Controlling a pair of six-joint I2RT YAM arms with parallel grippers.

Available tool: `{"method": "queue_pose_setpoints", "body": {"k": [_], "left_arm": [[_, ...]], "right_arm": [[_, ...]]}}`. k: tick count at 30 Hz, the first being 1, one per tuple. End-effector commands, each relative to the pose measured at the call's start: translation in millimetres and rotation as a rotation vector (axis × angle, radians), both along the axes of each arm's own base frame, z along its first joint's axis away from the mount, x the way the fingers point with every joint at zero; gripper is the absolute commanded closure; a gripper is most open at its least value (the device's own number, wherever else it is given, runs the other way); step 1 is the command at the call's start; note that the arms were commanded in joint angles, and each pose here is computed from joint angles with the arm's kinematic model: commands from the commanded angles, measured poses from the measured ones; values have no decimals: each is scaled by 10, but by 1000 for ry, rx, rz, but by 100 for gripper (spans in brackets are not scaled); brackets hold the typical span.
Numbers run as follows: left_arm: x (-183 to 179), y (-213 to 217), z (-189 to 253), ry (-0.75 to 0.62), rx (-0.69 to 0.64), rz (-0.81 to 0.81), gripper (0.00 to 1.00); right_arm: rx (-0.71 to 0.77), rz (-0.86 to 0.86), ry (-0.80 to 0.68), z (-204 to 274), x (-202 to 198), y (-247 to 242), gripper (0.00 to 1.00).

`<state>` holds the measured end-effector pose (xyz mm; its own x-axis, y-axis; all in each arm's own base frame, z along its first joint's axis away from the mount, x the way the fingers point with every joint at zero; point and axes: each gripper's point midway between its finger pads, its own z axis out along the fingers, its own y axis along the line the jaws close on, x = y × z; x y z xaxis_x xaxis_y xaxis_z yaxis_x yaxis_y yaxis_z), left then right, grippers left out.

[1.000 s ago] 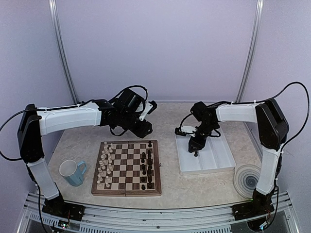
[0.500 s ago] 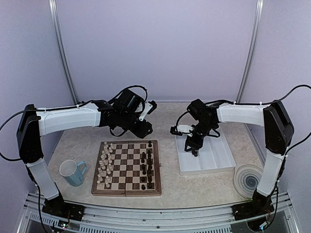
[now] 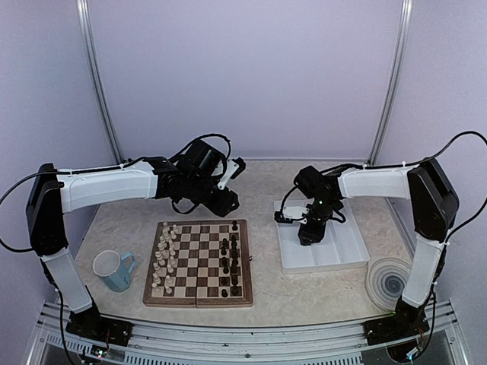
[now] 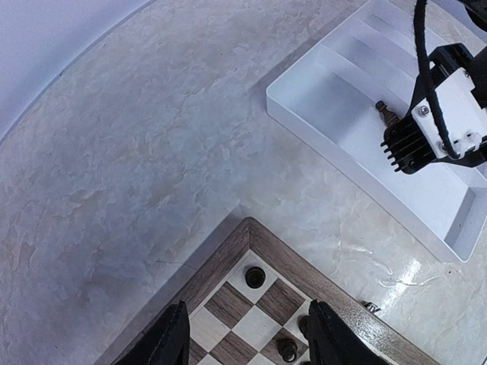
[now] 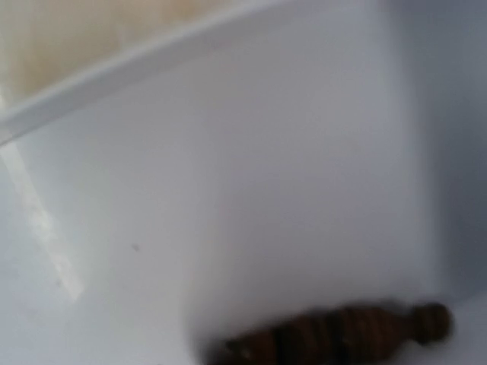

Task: Set up the chess pieces on the board
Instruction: Adjust the chess pile in the storage box.

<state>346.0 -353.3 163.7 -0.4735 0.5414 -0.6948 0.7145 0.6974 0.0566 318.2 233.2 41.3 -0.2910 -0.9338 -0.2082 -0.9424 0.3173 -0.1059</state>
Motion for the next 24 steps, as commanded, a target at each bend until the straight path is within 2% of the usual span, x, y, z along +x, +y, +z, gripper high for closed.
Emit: {"method": "queue_pose_setpoints", "body": {"k": [1,5,11,17,24], "left_arm": [[-5,-1,72,-10,-25,-5,47],[-12,1,55,-6,-21,-6,47],[-23,-8,24,0,-14,-13,47],[-23,0,2,2,-6,-11,47],[-40,-7,-19,7,4,-23,47]], "right_arm": [[-115,22,7,-256,-58,-121,55],[-115,39,-38,-270,40,-11,65],[66,74,-46,-13,134,441,72],[205,84,-81,375,199,672,72],[90,155,-117,309,222,380,63]]}}
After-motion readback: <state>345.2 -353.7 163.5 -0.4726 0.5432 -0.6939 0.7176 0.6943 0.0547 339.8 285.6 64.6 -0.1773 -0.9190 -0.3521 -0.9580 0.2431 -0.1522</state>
